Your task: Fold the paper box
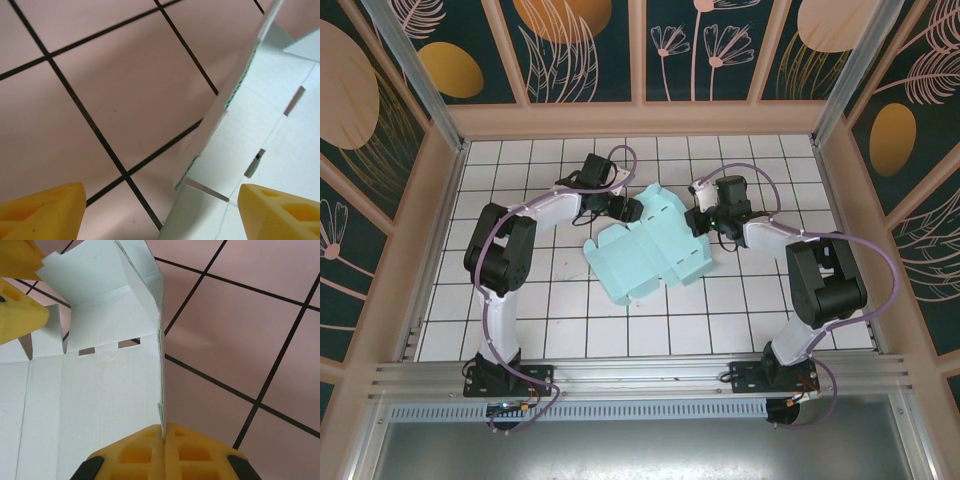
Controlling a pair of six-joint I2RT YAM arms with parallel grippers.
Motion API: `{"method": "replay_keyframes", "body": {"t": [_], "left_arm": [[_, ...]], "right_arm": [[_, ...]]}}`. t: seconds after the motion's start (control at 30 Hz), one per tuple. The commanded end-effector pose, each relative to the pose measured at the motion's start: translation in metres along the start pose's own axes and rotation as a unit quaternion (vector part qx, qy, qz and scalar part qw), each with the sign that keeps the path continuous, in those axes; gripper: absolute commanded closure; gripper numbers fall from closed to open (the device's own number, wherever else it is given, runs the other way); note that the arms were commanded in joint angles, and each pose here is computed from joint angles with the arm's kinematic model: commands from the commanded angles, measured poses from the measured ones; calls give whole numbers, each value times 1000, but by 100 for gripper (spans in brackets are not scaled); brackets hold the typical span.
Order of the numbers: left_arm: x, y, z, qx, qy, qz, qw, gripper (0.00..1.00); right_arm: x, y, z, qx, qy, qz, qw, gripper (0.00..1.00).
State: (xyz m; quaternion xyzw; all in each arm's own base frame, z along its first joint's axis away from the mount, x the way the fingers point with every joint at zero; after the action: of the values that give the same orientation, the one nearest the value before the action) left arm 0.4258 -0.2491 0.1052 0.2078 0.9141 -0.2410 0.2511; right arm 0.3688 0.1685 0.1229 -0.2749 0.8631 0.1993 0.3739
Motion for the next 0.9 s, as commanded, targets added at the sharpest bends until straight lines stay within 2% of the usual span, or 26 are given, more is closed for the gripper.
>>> {"method": "replay_keyframes", "body": {"t": [0.0, 0.17, 0.53, 0.6, 0.87], "left_arm": [[2, -7, 2, 43, 23, 14, 999, 23], [9, -16, 2, 85, 35, 7, 996, 28], [31, -21, -9, 94, 45, 0, 995, 33], [30, -24, -12, 102, 40, -2, 994, 37], [36, -47, -18, 117, 38, 35, 992, 35]], "right_arm": [[-3, 2, 2, -21, 2, -6, 1000, 100], [-4, 2, 3, -20, 0, 1, 1000, 100], [-8, -3, 4, -4, -8, 14, 1000, 100], [-9, -5, 4, 3, -10, 17, 1000, 100], [-8, -9, 6, 18, -11, 29, 999, 100]]}}
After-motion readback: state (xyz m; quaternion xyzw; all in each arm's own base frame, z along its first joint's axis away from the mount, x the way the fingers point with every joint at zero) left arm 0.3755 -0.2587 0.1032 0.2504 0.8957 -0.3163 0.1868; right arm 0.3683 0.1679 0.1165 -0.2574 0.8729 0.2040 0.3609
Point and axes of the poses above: each hand's point on the last joint's axis, 136 mm out from that joint toward the fingers, its own z axis out along the fingers, its own y axis along the line the jaws close on, x = y × z, the point moved 5 cm from there along -z, back along the fingers, and after that the axes turned 3 degrees about -z, right-handed, at the moved point
